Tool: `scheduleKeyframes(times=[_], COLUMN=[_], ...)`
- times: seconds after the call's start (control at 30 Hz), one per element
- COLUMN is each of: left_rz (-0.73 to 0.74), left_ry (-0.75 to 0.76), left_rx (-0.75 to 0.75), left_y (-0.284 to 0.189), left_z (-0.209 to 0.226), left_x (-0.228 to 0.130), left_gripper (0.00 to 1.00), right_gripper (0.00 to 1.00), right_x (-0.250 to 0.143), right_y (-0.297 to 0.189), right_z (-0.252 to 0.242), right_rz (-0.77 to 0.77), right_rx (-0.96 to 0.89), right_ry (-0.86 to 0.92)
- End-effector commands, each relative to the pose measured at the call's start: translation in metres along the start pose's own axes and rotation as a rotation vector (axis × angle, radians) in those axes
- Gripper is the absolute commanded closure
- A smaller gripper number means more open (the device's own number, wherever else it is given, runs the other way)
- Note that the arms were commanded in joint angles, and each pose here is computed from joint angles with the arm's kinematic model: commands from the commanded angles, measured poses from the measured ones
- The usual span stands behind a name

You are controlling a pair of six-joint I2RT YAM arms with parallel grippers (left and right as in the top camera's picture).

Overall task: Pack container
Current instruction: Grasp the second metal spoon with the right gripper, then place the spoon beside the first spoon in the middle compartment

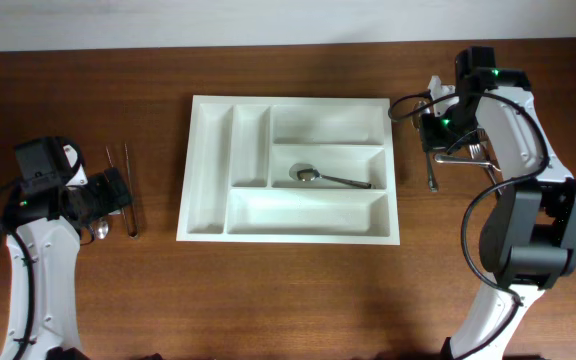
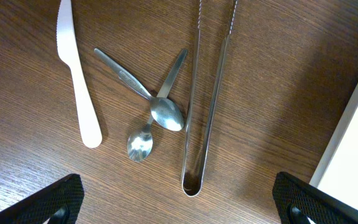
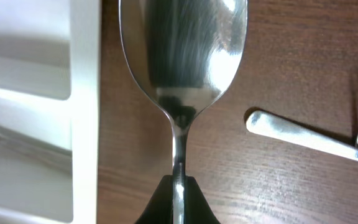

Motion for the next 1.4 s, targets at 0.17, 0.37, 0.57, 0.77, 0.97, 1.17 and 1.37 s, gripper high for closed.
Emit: scheduleKeyframes(times=[0.17,0.37,0.57,0.77,0.97,1.17,1.37], left_rz=[-0.020,-0.020,-0.020,-0.020,-0.020,-0.020,-0.020], left_ry=[0.007,0.007,0.007,0.007,0.007,0.007,0.007], left_rx=[-0.010,-0.010,-0.010,-0.010,-0.010,-0.010,-0.010], left_y=[-0.003,-0.003,-0.003,-0.003,-0.003,-0.003,-0.003], left_z=[0.001,0.001,0.001,0.001,0.001,0.001,0.001], left_x=[0.006,0.006,0.006,0.006,0.006,0.006,0.006], left_gripper=[0.01,0.01,0.01,0.01,0.01,0.01,0.01], right_gripper=[0.96,0.96,0.96,0.96,0.96,0.96,0.95], right_x=[-0.008,-0.032,-0.056,-0.059,-0.047,-0.050,-0.048], right_y=[-0.046,-0.039,-0.032,-0.024,-0.007,0.016,0.035], right_z=[0.055,0.130,0.184,0.195,0.187,0.184,0.180], right_rz=[-0.084,-0.049,-0.055,-0.058,-0.059,0.005,0.042], right_rx=[0.033,0.064,0.082,0.086,0.083,0.098,0.083], right_ry=[-0.209,-0.639,-1.133,-1.401,-1.400,-1.392,-1.354])
Point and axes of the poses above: each gripper's point midway between its finger pads, its own y axis out along the fingers, its own z axis along the line the jaws close on, x = y × z, the point moved 8 cm from there along -y, back along the fingers, and after that the axes turned 12 degrees about y, right-handed, at the moved point
